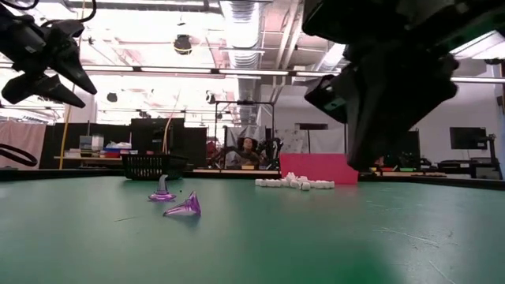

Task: Sort Halloween decoration
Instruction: Put the pink witch hat toy into the orange bin

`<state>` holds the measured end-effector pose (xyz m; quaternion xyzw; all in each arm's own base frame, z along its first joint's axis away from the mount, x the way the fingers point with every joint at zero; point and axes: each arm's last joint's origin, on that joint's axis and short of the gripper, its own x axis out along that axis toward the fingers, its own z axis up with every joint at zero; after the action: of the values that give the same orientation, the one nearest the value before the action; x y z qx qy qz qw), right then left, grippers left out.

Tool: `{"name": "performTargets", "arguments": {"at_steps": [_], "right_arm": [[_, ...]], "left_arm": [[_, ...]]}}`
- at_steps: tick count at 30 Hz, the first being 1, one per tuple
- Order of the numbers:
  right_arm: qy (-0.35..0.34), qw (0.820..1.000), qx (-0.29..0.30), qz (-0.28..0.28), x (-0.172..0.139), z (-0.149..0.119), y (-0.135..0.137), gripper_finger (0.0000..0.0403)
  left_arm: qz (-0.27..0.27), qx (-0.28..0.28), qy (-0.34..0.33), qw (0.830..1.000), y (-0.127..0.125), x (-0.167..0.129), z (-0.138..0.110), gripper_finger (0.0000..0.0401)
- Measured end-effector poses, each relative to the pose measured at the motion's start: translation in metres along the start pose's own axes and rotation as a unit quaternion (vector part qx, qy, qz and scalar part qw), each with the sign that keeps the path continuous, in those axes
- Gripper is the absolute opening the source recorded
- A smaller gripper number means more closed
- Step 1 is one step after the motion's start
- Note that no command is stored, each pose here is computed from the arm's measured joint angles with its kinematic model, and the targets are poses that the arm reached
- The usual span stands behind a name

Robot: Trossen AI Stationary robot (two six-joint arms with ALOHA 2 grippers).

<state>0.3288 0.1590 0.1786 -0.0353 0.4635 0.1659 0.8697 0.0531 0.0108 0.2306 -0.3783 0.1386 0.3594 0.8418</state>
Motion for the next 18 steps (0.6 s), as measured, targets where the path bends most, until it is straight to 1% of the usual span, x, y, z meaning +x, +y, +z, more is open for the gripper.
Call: {"name": "performTargets", "arguments": {"at_steps": [4,7,12,15,17,18], "right_arm": [[-0.003,1.0,0.01,-0.002,0.0,0.002,-0.009,0.0024],[-0.013,1.0,0.0,-0.001,0.0,0.004,-0.012,0.0031],[-0.013,1.0,-0.022,0.006,0.0,0.004,-0.01,0.0034],[-0.039,0.998,-0.049,0.006,0.0,0.009,-0.01,0.0034],[-0.067,0.997,-0.041,0.006,-0.001,0.015,-0.011,0.0034],[-0.081,0.996,-0.024,0.008,-0.001,0.017,-0.011,0.0034]], "left_arm": [[-0.008,0.0,0.015,1.0,0.0,0.0,-0.001,0.0183],[-0.008,0.0,0.015,1.0,0.0,0.0,-0.001,0.0183],[-0.007,0.0,0.014,1.0,0.0,0.0,-0.001,0.0183],[-0.007,0.0,0.014,1.0,0.0,0.0,-0.001,0.0183],[-0.007,0.0,0.014,1.0,0.0,0.0,-0.001,0.0183],[-0.007,0.0,0.014,1.0,0.0,0.0,-0.001,0.0183]]}}
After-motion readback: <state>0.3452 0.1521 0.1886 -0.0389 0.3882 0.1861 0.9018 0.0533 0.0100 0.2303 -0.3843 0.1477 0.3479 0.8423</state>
